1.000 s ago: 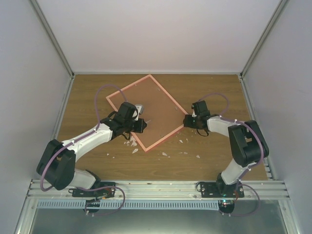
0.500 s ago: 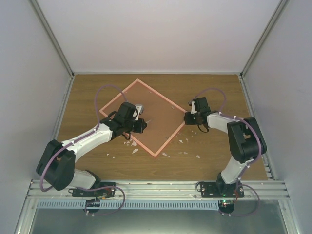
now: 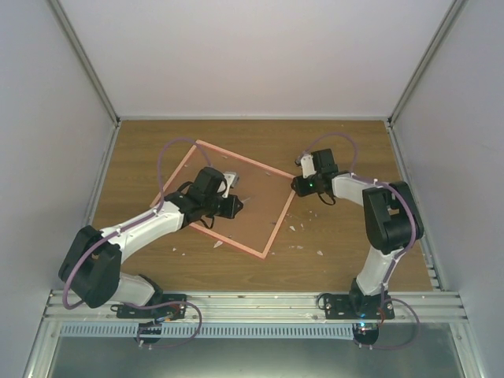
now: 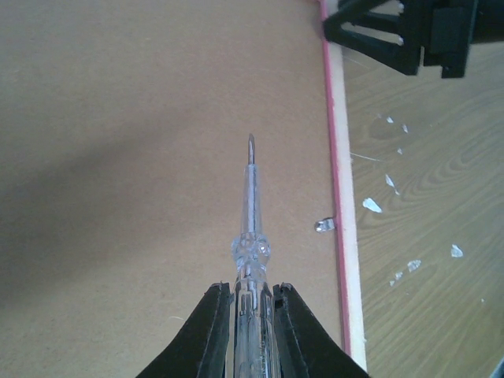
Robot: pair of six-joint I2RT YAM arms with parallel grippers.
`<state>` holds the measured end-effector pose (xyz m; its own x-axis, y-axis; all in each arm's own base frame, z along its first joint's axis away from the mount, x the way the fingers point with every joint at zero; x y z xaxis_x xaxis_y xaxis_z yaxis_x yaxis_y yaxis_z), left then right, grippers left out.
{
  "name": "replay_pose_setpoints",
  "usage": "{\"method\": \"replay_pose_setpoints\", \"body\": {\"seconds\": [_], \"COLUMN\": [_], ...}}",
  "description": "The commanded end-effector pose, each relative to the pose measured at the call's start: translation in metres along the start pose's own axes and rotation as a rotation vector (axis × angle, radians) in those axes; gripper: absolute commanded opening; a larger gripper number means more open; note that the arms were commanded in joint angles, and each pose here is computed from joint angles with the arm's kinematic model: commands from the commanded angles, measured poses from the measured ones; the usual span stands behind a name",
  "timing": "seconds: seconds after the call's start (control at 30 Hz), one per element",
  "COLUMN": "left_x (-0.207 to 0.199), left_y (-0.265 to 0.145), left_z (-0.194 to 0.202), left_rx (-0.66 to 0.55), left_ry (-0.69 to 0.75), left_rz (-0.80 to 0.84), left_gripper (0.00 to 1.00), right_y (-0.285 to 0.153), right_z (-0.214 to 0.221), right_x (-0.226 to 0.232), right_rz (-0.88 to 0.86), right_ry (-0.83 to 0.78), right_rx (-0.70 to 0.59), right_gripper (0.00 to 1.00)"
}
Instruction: Take the photo out of the frame
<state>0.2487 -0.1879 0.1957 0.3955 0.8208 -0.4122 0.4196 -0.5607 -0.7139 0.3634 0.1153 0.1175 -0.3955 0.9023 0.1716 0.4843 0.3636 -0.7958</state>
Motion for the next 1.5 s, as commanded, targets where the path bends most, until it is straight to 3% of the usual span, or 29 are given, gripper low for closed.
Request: {"method": "replay_pose_setpoints", "body": {"seconds": [0.0, 0.17, 0.33, 0.5, 0.63, 0.77, 0.93, 1.47], "left_x": [-0.016, -0.024, -0.022, -0.019, -0.018, -0.017, -0.015, -0.016], "left_y": [0.001, 0.004, -0.004, -0.010, -0.009, -0.010, -0.011, -0.009], "left_z": [-0.007, -0.007, -0.010, -0.012, -0.013, -0.011, -0.005, -0.005], "left_rx": [-0.041, -0.034, -0.071, -0.103, -0.107, -0.105, -0.100, -0.088], "left_ry": [0.058, 0.074, 0.063, 0.048, 0.037, 0.032, 0.028, 0.035], "left_rz": [0.075, 0.094, 0.042, 0.007, 0.004, 0.001, -0.001, 0.018], "left_gripper": [0.00, 0.00, 0.00, 0.00, 0.00, 0.00, 0.00, 0.00], "right_y": [0.004, 0.011, -0.009, -0.030, -0.032, -0.022, -0.010, -0.004], "right_z": [-0.016, -0.028, -0.036, -0.018, -0.001, 0.018, 0.034, 0.048], "right_x": [0.002, -0.002, 0.000, 0.017, 0.043, 0.054, 0.064, 0.067], "right_rz": [-0.058, -0.034, 0.035, 0.052, 0.046, 0.063, 0.053, 0.079], "right_ry": [-0.117, -0.129, 0.041, 0.272, 0.325, 0.367, 0.368, 0.310], "right_rx": [-0.061, -0.041, -0.053, -0.026, -0.023, 0.004, 0.044, 0.079], "right_gripper": [0.38, 0.41, 0.54, 0.62, 0.72, 0.74, 0.69, 0.35]}}
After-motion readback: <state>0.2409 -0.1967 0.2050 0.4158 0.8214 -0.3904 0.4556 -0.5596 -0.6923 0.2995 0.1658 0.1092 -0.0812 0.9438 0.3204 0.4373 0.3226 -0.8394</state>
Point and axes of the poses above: each gripper's point midway between its finger pads, its own y axis out along the fingers, its own x axis along the line the jaws close on, z = x × y, the point moved 10 cm from there along -y, back along the fingers, and after that the axes turned 1 degree about y, right-handed, at the moved point
